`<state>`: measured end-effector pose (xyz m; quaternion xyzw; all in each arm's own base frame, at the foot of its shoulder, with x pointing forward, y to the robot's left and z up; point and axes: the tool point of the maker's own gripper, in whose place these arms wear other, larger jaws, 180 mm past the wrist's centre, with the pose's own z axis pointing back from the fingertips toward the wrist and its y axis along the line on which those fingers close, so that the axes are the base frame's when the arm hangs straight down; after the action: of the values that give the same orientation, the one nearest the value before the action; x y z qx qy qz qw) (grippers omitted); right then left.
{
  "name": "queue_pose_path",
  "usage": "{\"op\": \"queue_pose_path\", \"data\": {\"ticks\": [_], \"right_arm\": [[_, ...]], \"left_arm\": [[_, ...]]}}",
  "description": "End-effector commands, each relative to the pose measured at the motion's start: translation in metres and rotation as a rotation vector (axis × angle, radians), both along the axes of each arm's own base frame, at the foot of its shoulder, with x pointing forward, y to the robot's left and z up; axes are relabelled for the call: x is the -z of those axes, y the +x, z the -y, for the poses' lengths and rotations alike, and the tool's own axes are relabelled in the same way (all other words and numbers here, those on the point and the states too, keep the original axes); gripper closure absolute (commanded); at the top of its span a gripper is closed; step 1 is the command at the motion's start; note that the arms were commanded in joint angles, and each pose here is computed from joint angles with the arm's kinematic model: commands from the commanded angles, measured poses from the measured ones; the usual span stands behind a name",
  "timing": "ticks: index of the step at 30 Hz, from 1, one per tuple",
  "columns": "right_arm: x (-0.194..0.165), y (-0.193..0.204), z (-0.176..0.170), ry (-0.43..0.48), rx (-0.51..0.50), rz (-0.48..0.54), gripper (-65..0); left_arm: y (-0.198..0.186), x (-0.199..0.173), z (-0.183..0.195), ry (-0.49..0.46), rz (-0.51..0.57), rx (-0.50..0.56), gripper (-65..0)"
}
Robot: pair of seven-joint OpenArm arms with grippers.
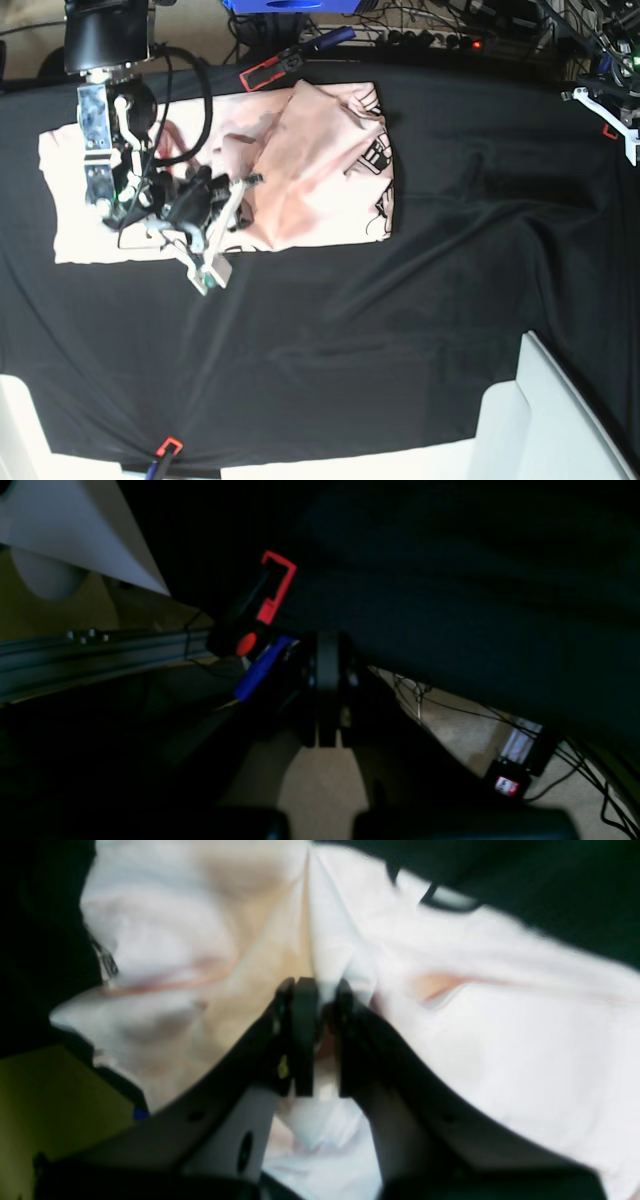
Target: Fold the T-shirt properly
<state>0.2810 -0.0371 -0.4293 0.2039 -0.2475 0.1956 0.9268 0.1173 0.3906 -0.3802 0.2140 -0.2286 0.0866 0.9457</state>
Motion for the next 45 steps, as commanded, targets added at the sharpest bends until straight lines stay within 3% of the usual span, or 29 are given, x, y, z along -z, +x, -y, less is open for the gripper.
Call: {"op": "queue_pose_path", "data": {"ticks": [1,9,17,23,25,30,31,35,39,41,45], "right_arm": [[-0.015,0.017,0.003,0.007,0.001,0.062,-5.5],[-0.025,0.032,0.013,-0.049,-0.023,0.049,-5.5],[0.005,0.034,0.018,-0.068,-0.024,-0.078,-5.5],[-0.001,0.046,0.019,-0.072,-0.024,-0.062,-6.8],[-0.006,0.048,0.019,-0.072,-0.022,-0.047,-16.0],[-0.034,0.04,0.017,-0.081,-0.034,0.027,-60.9],[-0.04,0.035,0.017,-0.078,-0.029,0.049,-65.0],[-0.066,0.014,0.026,-0.036,0.067,0.116,-65.0],[-0.05,-0.017,0.032,-0.026,0.118,0.024,-65.0],[-0.039,-0.035,0.028,-0.011,0.129,-0.024,-61.2],[-0.025,-0.059,0.021,0.005,0.132,-0.088,-59.6]], "left_arm": [[0.004,-0.01,-0.007,0.032,0.023,0.003,0.0],[0.004,-0.01,-0.006,0.03,0.024,0.002,0.0],[0.005,-0.01,-0.006,0.03,0.026,0.003,0.0],[0.007,-0.01,-0.005,0.028,0.031,0.004,0.0],[0.008,-0.01,-0.005,0.027,0.032,0.003,0.0],[0.008,-0.01,-0.005,0.027,0.032,0.003,0.0],[0.008,-0.01,-0.005,0.027,0.032,0.003,0.0],[0.008,-0.01,-0.005,0.028,0.032,0.001,0.0],[0.007,-0.01,-0.006,0.027,0.03,-0.001,0.0],[0.007,-0.01,-0.006,0.027,0.03,-0.001,0.0],[0.007,-0.011,-0.006,0.03,0.03,-0.002,0.0]]}}
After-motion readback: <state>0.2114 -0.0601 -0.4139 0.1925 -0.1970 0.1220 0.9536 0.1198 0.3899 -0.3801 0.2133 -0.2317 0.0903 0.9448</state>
